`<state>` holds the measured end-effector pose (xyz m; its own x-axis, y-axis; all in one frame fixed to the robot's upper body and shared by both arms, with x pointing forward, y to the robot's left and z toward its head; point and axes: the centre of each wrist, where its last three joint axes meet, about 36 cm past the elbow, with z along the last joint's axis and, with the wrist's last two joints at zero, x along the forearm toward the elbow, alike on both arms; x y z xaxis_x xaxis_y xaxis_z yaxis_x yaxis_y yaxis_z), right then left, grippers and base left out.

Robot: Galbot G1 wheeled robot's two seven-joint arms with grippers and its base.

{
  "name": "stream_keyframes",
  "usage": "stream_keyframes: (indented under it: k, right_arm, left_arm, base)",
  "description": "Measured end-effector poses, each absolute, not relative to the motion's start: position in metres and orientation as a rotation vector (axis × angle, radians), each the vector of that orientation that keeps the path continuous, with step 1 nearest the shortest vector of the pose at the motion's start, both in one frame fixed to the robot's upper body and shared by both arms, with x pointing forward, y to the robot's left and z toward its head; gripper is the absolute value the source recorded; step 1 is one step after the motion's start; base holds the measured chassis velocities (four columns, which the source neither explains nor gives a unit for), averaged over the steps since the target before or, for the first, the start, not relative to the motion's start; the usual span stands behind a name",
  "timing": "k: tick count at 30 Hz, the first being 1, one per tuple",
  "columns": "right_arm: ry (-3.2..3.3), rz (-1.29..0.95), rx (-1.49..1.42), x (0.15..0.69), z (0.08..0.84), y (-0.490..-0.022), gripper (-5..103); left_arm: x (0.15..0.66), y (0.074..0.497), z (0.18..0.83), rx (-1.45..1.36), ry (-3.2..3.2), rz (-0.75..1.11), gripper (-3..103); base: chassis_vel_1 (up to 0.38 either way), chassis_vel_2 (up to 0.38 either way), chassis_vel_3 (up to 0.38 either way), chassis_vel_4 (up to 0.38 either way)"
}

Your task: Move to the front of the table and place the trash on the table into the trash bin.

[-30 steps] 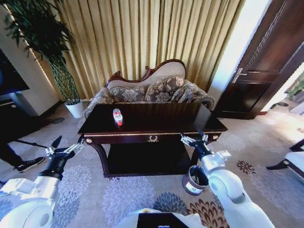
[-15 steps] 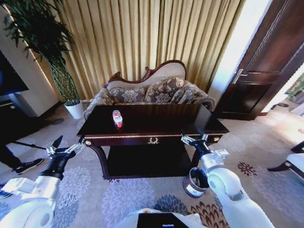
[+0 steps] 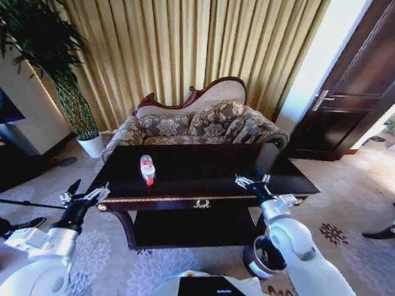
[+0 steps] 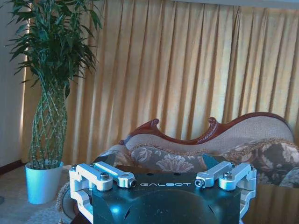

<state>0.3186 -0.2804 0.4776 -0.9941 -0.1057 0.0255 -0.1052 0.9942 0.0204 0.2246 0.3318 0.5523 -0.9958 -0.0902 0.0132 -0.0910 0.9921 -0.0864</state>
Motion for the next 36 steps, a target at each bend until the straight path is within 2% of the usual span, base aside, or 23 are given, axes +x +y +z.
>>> stream_keyframes:
  k: [9, 19, 23, 26, 36]
  right_arm:
    - [-3.094, -0.032, 0.157, 0.314, 0.469, -0.278, 100]
    - [-3.057, -0.050, 0.137, 0.305, 0.453, -0.269, 100]
    - [-3.060, -0.057, 0.133, 0.303, 0.452, -0.265, 100]
    - [-3.061, -0.059, 0.125, 0.304, 0.451, -0.263, 100]
    - [-3.064, -0.100, 0.075, 0.308, 0.446, -0.261, 100]
  left_arm:
    - [0.261, 0.328, 0.574, 0.285, -3.068, 0.183, 100]
    - [0.333, 0.363, 0.556, 0.390, -2.993, 0.219, 100]
    - [0.356, 0.353, 0.558, 0.334, -2.953, 0.234, 100]
    - [0.381, 0.329, 0.560, 0.298, -2.904, 0.224, 100]
    - [0.417, 0.284, 0.570, 0.229, -2.833, 0.168, 100]
  base:
    - [0.012, -0.026, -0.028, 0.018]
    - [0.000, 0.000, 0.000, 0.000]
    - [0.000, 0.000, 0.000, 0.000]
    - [0.000, 0.000, 0.000, 0.000]
    - [0.000, 0.000, 0.000, 0.000]
